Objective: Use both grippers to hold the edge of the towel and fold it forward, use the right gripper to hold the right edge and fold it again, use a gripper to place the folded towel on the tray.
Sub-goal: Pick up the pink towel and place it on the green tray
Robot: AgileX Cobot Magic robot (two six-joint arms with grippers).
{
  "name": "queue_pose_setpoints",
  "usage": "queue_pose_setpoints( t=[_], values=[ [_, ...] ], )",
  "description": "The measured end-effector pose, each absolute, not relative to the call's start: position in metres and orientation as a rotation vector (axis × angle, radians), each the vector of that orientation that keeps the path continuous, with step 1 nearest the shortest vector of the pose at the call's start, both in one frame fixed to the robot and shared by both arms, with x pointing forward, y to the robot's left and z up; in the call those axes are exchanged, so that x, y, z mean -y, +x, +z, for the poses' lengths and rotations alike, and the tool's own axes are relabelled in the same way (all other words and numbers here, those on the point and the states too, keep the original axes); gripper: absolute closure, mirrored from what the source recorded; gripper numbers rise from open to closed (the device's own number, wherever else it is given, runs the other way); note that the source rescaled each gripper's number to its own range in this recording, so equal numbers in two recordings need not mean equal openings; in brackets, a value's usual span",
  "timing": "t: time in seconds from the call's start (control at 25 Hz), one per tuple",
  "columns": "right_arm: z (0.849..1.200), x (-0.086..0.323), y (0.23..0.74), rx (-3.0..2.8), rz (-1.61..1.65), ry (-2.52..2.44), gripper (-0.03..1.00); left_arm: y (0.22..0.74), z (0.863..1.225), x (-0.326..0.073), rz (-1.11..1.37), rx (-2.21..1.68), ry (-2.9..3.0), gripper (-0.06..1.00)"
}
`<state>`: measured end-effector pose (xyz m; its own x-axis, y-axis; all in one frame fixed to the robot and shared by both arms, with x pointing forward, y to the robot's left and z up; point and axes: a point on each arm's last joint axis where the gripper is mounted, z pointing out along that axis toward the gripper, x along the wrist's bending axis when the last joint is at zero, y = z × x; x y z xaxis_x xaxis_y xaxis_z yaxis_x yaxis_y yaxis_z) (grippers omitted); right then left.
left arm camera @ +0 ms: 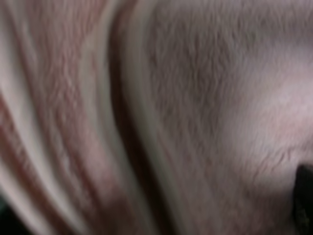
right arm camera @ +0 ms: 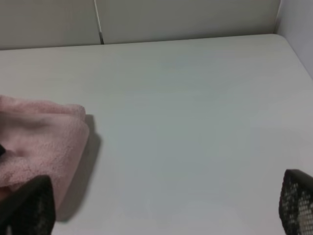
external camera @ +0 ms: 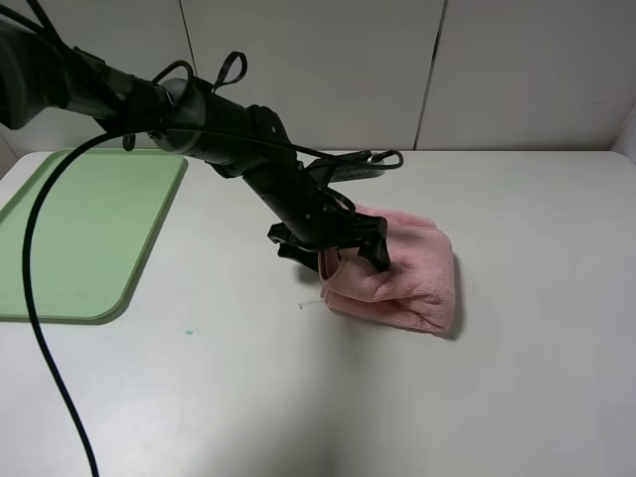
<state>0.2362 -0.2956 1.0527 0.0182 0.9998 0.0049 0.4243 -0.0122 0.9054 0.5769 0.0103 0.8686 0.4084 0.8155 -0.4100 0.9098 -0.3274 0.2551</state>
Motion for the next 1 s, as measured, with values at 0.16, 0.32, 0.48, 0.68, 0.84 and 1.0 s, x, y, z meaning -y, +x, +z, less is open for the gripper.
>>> queue_pose_setpoints(
  t=[0.16,0.32,0.48,0.68,0.84,1.0],
  values=[
    [1.053,0.296,0.236,-1.507,0.963,1.539,-0.03,0.578,0.865,-0.003,-0.291,-1.457,2.229,-0.02],
    [1.053,0.296,0.236,-1.507,0.963,1.539,-0.03,0.577,0.864,0.0,-0.291,-1.449,2.231,0.03],
    [1.053,0.296,0.236,-1.507,0.963,1.539,-0.03,0.577,0.864,0.0,-0.292,-1.449,2.232,0.12],
    [1.053,0.296,0.236,-1.507,0.963,1.539,-0.03,0.577,0.862,0.0,-0.295,-1.451,2.235,0.2],
    [1.053,0.296,0.236,-1.507,0.963,1.539,-0.03,0.577,0.859,-0.001,-0.298,-1.455,2.238,0.35],
    [1.053,0.296,0.236,-1.507,0.963,1.539,-0.03,0.576,0.855,-0.001,-0.309,-1.466,2.243,0.59]
  ],
)
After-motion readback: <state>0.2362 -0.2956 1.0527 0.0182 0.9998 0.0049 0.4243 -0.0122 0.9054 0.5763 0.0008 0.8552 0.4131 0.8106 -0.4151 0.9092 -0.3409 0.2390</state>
